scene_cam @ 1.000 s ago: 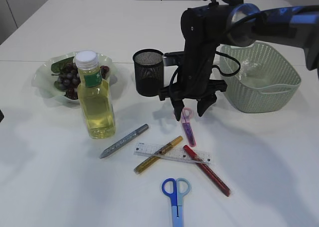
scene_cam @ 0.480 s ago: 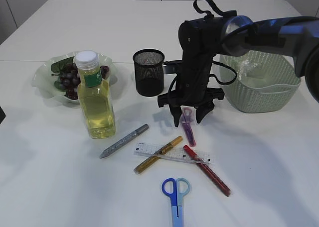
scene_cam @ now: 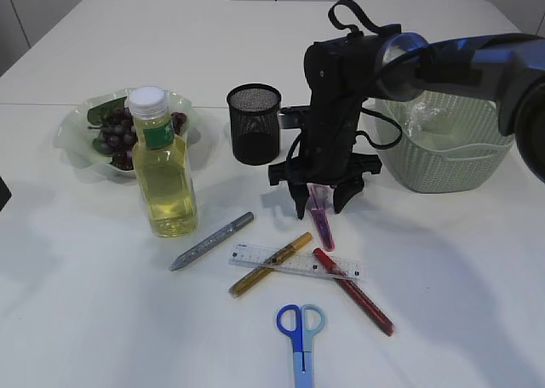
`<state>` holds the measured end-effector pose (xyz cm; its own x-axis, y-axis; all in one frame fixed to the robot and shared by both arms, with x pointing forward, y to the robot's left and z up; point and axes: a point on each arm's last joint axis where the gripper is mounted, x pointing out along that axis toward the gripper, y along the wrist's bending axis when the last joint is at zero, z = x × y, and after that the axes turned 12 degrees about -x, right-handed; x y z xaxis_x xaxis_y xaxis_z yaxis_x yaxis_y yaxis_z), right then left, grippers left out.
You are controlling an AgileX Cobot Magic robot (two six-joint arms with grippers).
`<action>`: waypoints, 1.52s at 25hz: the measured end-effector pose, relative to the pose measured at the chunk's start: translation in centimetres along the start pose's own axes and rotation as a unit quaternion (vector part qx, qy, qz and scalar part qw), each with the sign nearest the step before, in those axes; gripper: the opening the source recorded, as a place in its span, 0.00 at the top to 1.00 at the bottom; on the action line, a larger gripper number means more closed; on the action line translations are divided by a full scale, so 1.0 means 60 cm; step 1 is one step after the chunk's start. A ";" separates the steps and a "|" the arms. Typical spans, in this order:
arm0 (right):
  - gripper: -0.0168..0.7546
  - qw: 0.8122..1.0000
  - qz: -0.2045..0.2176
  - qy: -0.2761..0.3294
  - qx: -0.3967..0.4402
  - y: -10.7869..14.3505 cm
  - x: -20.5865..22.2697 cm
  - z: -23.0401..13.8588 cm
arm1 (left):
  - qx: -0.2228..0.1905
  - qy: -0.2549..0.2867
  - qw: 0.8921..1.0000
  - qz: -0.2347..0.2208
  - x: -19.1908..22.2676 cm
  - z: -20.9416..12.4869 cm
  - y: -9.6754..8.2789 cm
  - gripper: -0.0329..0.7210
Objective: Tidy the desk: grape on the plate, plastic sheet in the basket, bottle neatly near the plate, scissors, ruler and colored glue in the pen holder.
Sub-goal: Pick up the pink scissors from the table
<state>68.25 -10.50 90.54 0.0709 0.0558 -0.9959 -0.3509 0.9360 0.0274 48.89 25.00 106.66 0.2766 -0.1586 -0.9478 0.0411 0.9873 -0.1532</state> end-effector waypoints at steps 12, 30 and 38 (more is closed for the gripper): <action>0.34 1.000 -0.007 -0.006 0.002 -0.002 0.003 0.002 | 0.000 -0.004 1.000 0.000 0.000 0.001 0.000 0.48; 0.69 1.000 -0.011 -0.004 0.001 -0.004 0.007 0.002 | 0.000 -0.008 1.000 -0.001 0.000 0.002 0.000 0.48; 0.75 1.000 -0.011 -0.005 -0.006 -0.004 0.006 0.003 | -0.001 -0.010 1.000 -0.003 0.000 0.003 -0.001 0.48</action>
<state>68.51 -10.62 90.18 0.0878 0.0378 -0.9954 -0.3600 0.9330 0.0037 49.06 24.96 106.72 0.2955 -0.1635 -0.9412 0.0409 0.9865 -0.1586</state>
